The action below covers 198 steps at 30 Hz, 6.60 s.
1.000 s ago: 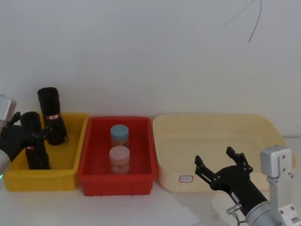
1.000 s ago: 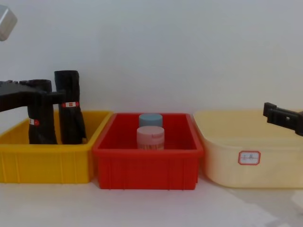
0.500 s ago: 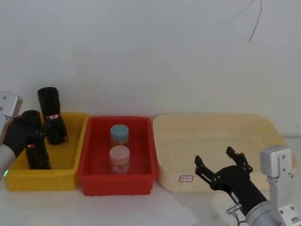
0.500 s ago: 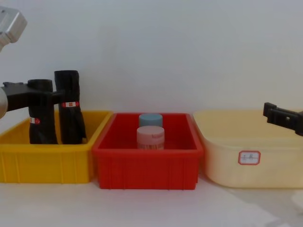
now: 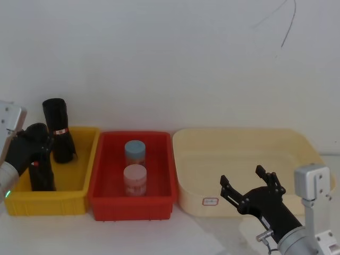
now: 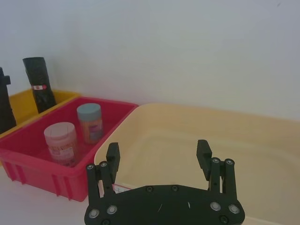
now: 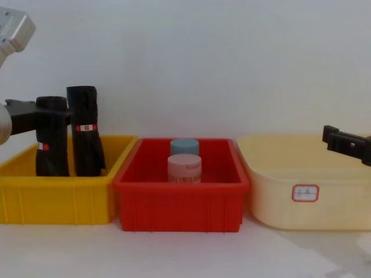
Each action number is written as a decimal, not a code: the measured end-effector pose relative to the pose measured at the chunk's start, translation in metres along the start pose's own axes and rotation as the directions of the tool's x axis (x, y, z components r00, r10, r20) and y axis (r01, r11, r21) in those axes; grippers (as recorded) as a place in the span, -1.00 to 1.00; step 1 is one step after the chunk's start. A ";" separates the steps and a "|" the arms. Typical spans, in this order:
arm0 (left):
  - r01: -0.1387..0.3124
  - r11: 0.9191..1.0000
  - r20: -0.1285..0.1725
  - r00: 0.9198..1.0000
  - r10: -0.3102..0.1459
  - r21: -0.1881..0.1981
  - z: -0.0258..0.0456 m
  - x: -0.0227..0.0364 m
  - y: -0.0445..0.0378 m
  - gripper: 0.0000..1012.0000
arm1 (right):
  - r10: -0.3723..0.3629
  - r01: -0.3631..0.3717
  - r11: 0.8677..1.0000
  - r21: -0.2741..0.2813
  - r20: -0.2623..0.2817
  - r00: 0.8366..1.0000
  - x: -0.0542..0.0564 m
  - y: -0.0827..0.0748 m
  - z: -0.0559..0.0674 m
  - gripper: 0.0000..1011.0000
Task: Pick up the garbage bag with the one hand and transfer it to the other hand.
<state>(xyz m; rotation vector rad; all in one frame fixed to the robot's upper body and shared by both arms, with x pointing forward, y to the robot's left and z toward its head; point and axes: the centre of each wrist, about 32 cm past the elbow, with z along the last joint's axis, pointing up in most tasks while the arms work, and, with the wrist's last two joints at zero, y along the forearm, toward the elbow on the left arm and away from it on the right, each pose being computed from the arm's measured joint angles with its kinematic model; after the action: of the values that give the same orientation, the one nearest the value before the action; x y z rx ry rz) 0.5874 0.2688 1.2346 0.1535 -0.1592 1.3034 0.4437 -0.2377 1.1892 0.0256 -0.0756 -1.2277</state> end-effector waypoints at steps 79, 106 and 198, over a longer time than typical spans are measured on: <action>0.536 0.737 -0.024 0.802 -0.596 -0.412 0.1231 -0.1124 -0.0618 -0.27 | 0.529 -0.526 0.847 -0.068 0.023 0.848 0.104 0.107 0.089 0.98; 0.582 0.667 -0.061 0.731 -0.680 -0.464 0.1192 -0.1350 -0.0724 -0.27 | 0.500 -0.498 0.865 -0.071 0.014 0.866 0.104 0.137 0.083 0.98; 0.516 0.749 -0.128 0.782 -0.610 -0.414 0.0943 -0.1176 -0.0487 0.98 | 0.356 -0.356 0.934 -0.026 0.017 0.934 0.096 0.112 0.077 0.36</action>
<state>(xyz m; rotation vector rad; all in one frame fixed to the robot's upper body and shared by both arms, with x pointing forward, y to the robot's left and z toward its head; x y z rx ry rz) 0.6014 0.1260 1.3019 -0.2709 -0.1120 0.6465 0.5754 -0.2893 1.2767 -0.0203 -0.0813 -0.8649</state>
